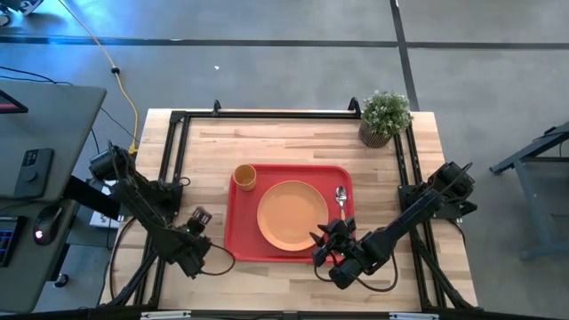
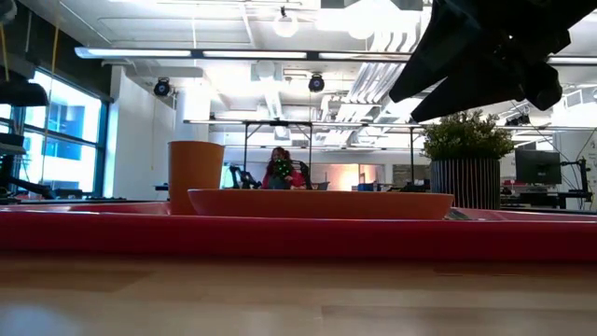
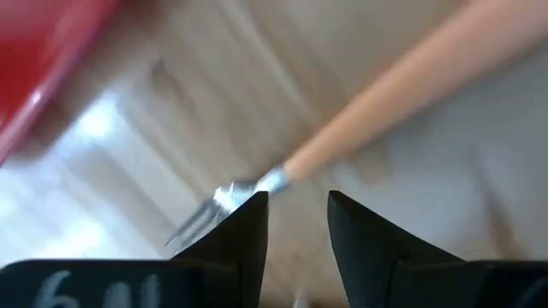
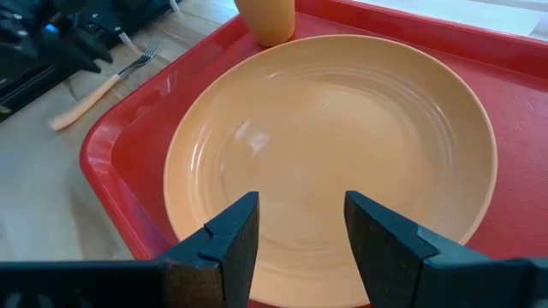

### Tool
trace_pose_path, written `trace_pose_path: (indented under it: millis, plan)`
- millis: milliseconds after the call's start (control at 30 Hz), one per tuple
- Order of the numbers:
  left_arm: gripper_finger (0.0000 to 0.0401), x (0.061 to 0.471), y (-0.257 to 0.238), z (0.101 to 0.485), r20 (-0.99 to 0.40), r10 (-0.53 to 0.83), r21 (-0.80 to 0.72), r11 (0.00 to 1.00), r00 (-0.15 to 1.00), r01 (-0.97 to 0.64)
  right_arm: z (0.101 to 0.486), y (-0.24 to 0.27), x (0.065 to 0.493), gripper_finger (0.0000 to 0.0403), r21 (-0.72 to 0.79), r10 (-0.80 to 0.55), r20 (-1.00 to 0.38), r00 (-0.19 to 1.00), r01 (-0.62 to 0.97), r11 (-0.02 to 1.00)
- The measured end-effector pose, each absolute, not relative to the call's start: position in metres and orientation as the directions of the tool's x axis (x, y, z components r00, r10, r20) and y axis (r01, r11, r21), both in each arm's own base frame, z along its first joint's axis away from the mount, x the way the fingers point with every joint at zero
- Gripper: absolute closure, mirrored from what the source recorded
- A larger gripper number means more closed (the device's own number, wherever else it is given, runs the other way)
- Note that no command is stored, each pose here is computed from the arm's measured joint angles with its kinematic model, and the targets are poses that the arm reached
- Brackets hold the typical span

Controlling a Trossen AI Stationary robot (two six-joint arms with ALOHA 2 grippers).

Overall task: Pick and place plate/cup/fork/spoon on tray
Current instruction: Put the orange fork on the red tray to the left of the orange spoon

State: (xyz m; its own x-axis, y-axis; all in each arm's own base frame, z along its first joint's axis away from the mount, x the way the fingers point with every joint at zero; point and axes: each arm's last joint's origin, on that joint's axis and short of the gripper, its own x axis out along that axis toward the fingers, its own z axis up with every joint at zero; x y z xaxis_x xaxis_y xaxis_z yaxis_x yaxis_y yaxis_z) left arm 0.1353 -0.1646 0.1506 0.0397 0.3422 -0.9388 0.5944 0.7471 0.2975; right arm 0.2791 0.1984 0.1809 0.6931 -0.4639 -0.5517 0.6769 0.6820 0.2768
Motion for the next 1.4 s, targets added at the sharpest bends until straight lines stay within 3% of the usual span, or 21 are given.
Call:
trace_pose_path:
  millis: [100,200,333,433,600,1067,1400]
  plan:
    - [0.029,0.138,-0.159,0.152,-0.924,0.38,0.341,0.772,0.04,0.536,0.181,0.199,0.279,0.0238,0.279,-0.459,-0.556,0.693,0.676,0.682]
    - [0.029,0.144,-0.152,0.153,-0.907,0.417,0.413,0.857,0.055,0.309,0.181,0.199,0.279,0.0238,0.281,-0.458,-0.557,0.693,0.676,0.681]
    - [0.029,0.154,-0.142,0.152,-0.92,0.392,0.392,0.92,-0.006,0.016,0.181,0.198,0.28,0.0238,0.284,-0.461,-0.557,0.691,0.679,0.677]
    - [0.029,0.161,-0.136,0.152,-0.929,0.368,0.368,0.914,-0.037,-0.172,0.181,0.197,0.281,0.0238,0.289,-0.46,-0.556,0.693,0.679,0.675]
    - [0.029,0.168,-0.126,0.14,-0.973,0.217,0.229,0.84,-0.081,-0.493,0.181,0.198,0.281,0.0238,0.294,-0.454,-0.559,0.693,0.678,0.673]
    - [0.029,0.165,-0.117,0.151,-0.987,0.157,0.13,0.707,-0.025,-0.695,0.181,0.198,0.281,0.0238,0.295,-0.451,-0.558,0.697,0.674,0.677]
    - [0.0282,0.146,-0.113,0.151,-0.973,0.213,0.028,0.487,0.088,-0.873,0.181,0.199,0.281,0.0238,0.304,-0.432,-0.576,0.694,0.672,0.675]
